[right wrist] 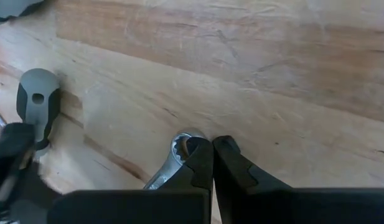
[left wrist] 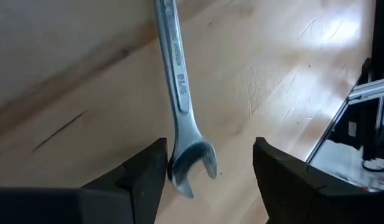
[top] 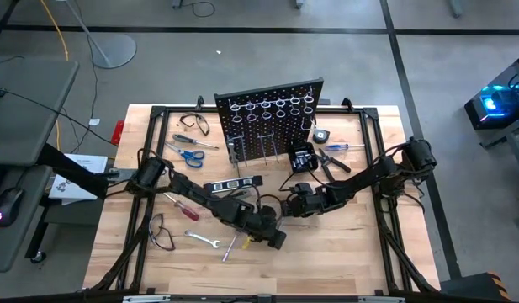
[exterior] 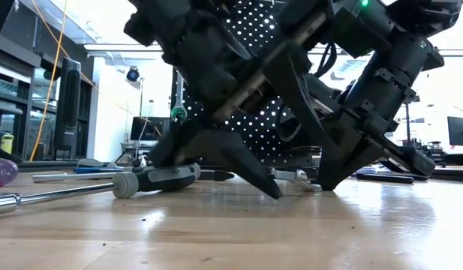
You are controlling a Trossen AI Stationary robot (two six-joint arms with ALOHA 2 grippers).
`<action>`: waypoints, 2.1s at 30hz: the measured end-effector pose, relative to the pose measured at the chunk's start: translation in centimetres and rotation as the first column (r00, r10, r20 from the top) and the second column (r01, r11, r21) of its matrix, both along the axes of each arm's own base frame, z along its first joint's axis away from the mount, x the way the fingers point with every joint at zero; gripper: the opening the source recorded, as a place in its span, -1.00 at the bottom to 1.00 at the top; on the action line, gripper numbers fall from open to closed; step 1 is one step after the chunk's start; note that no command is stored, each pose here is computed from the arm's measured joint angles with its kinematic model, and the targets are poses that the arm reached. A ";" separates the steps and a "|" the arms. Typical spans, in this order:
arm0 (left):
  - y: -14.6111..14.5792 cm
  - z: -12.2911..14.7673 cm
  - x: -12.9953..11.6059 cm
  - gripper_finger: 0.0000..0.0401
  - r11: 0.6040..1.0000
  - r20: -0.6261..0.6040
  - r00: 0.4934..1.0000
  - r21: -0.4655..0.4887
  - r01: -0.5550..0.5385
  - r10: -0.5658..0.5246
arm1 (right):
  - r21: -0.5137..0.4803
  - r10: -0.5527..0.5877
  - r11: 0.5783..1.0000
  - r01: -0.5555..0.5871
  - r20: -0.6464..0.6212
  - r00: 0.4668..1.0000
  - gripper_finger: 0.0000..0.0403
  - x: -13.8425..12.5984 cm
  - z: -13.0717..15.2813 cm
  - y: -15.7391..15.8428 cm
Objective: Hang tools onto peg board
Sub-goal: Hang the silver wrench on the pegboard
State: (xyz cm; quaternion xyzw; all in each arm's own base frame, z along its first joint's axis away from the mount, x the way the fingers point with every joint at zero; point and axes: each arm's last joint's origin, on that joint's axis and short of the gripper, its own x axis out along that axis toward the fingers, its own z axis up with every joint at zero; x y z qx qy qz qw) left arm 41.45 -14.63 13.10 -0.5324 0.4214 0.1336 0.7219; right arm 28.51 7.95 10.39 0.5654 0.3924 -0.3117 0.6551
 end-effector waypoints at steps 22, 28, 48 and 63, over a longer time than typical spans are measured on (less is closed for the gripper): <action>1.8 -2.0 2.8 -0.78 0.978 0.145 0.989 -0.198 0.063 -0.035 | -0.026 0.034 0.999 -0.033 0.022 0.999 -1.00 0.2 0.1 0.0; 1.9 -2.1 2.8 -0.94 0.981 0.141 0.990 -0.185 0.048 -0.022 | -0.029 0.037 0.999 -0.036 0.033 0.999 -1.00 0.3 0.2 0.0; 1.1 -1.4 2.4 -0.99 0.975 0.171 0.977 -0.156 0.156 -0.129 | -0.057 0.121 0.992 -0.114 0.141 0.983 -1.00 0.8 1.0 0.8; 1.3 1.6 0.0 -1.00 0.956 0.051 0.955 0.043 0.291 -0.293 | -0.184 0.389 0.916 -0.357 0.188 0.902 -0.99 0.4 3.4 1.4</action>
